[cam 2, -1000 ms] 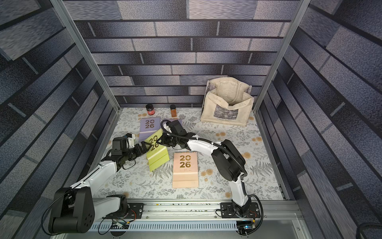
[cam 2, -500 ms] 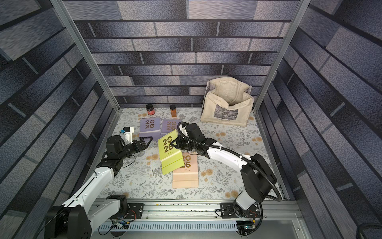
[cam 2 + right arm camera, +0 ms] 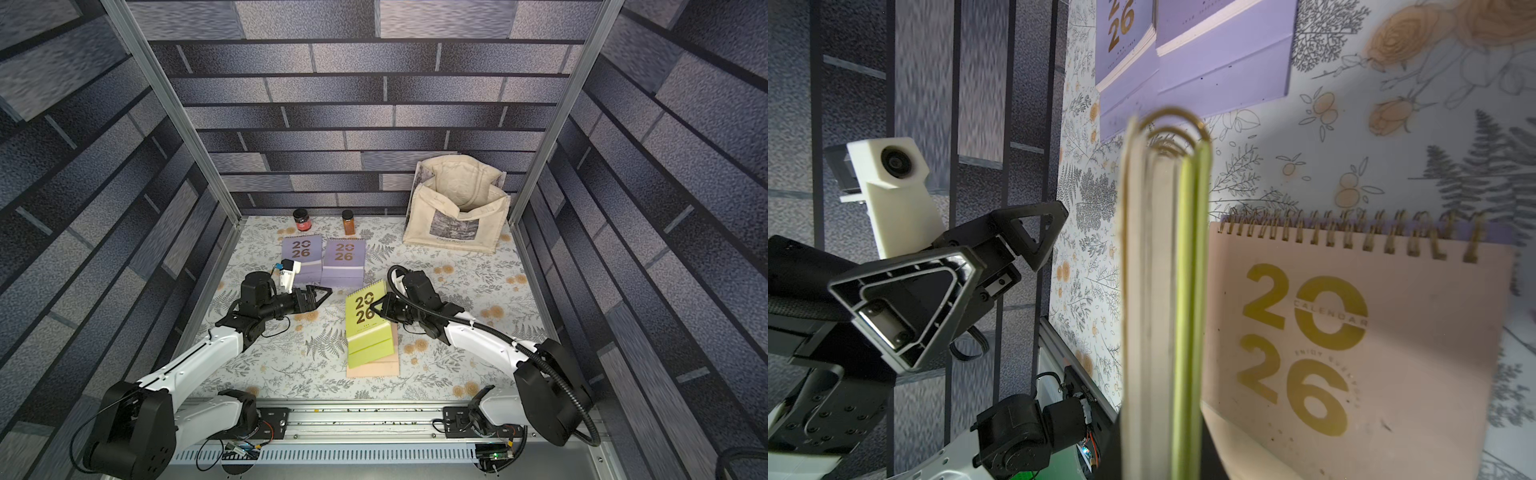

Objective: Stack the calendars
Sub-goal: Place the calendar at the calendar.

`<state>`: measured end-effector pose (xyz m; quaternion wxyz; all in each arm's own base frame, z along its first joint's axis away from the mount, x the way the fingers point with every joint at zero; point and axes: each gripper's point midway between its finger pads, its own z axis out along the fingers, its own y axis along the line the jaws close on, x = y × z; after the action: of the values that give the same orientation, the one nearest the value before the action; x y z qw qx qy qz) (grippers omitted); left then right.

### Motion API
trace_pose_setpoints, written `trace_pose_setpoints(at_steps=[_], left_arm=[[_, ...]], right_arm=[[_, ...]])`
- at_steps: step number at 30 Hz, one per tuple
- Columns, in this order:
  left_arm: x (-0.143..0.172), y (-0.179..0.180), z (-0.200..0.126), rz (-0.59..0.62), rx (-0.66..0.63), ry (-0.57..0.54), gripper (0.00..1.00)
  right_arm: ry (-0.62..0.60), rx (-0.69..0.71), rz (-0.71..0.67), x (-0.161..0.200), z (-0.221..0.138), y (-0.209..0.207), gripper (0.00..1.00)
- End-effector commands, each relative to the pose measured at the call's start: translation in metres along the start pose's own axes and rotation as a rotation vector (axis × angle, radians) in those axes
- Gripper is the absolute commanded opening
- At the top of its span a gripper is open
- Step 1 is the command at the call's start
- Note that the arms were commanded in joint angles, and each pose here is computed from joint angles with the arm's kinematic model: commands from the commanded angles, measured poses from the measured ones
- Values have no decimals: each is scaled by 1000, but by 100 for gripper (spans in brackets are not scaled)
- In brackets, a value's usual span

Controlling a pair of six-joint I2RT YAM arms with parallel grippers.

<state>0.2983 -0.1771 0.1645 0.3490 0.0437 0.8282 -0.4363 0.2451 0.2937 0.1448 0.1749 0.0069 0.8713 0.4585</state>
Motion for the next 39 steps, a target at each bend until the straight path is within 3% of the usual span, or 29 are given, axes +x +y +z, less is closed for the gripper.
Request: trace_pose_setpoints(at_steps=[1,9,39], left_arm=[[-12,-16,3,71,46,-20,100],[-5,-20,17,76,72,5,100],[14,-18,37,58,100,68,100]], right_arm=[[-77,-79,-15,-11,-12,18,0],[-140,-94,21,-9,-15,3,0],[-61,-89,63,7,14,-23,0]])
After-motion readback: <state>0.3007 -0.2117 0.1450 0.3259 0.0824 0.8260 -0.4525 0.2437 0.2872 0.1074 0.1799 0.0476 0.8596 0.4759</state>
